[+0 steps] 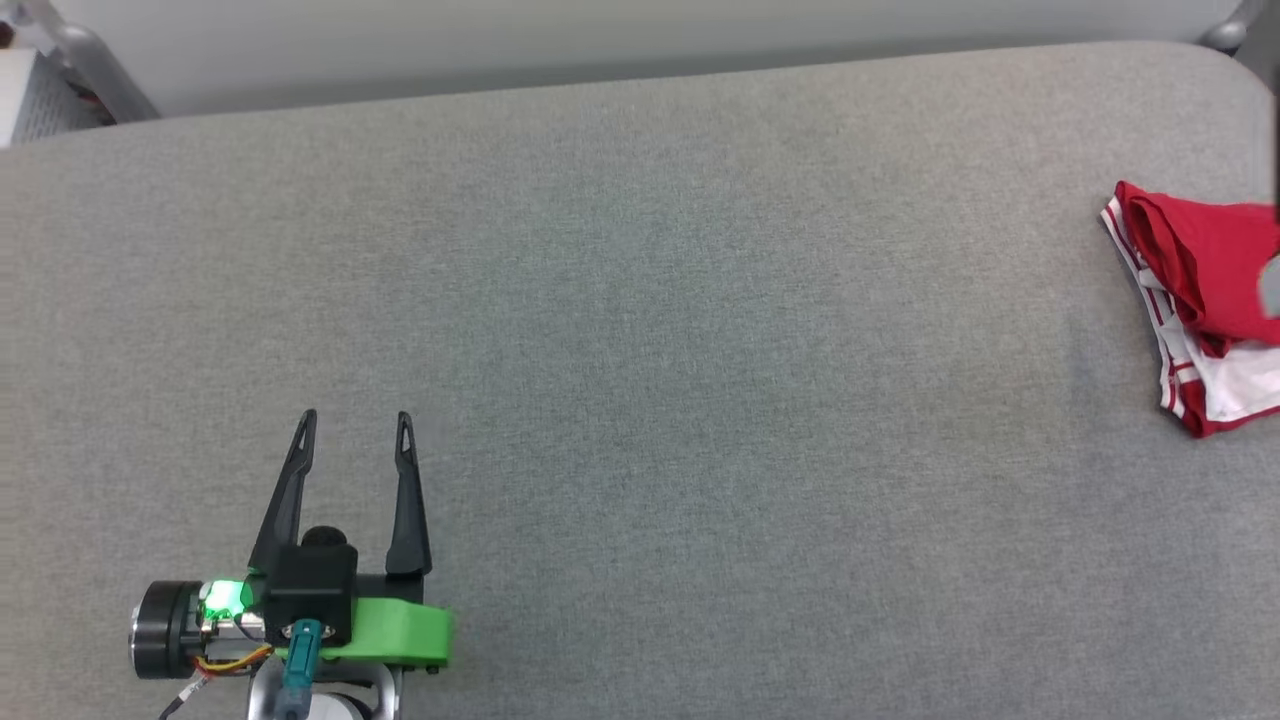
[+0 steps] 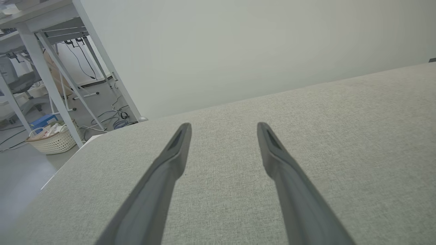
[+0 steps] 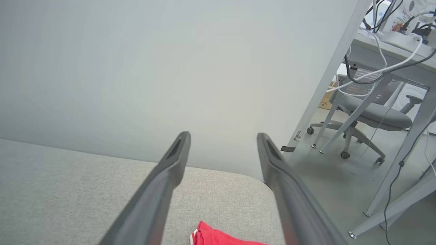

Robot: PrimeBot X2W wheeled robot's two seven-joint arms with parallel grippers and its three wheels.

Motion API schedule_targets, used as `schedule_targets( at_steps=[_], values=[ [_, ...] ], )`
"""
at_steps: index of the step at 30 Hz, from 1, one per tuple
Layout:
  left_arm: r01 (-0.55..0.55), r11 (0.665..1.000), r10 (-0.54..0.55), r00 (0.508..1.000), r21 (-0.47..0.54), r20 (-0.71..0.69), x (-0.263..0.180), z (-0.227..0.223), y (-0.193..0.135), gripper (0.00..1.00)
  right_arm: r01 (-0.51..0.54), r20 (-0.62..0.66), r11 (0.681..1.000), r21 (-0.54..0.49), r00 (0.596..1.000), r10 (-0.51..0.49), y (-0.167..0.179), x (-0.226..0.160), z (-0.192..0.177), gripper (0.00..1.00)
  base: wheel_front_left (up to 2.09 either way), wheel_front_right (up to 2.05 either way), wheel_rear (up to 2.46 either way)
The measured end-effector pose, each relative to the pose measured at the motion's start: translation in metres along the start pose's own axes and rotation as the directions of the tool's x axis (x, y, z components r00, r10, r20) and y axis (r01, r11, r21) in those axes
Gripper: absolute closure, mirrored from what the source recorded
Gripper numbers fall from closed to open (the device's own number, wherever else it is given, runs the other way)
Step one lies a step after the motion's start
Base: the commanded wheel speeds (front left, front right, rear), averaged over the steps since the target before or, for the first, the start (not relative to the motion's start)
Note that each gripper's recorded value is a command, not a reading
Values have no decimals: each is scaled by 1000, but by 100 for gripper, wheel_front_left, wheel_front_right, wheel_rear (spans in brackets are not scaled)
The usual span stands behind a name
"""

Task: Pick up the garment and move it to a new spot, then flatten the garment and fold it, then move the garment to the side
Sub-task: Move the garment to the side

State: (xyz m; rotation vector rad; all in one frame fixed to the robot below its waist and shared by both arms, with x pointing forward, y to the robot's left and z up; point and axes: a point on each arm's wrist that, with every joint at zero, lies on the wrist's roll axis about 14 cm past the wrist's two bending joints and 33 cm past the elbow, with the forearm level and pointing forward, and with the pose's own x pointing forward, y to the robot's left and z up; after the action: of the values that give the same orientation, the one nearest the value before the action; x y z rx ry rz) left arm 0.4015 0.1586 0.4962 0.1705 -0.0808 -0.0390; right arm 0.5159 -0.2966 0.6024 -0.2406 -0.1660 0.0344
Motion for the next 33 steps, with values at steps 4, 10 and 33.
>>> schedule_targets(
  at_steps=[4, 10, 33],
  values=[
    [-18, 1000, 18, 1000, 2, 9, -11, 7, 9, 0, -59, 101, 996, 65, 994, 52, 44, -14, 22, 0, 0, 0, 0],
    [-52, 999, 52, 998, 2, 27, -29, 17, 21, 0, -130, 224, 984, 125, 969, 100, 93, -47, 54, 0, 0, 0, 0],
    [-91, 995, 92, 995, -31, 46, -68, 27, 32, 0, -91, 55, 943, 321, 995, 78, 149, -164, 1, 0, 0, 0, 0]
  ],
)
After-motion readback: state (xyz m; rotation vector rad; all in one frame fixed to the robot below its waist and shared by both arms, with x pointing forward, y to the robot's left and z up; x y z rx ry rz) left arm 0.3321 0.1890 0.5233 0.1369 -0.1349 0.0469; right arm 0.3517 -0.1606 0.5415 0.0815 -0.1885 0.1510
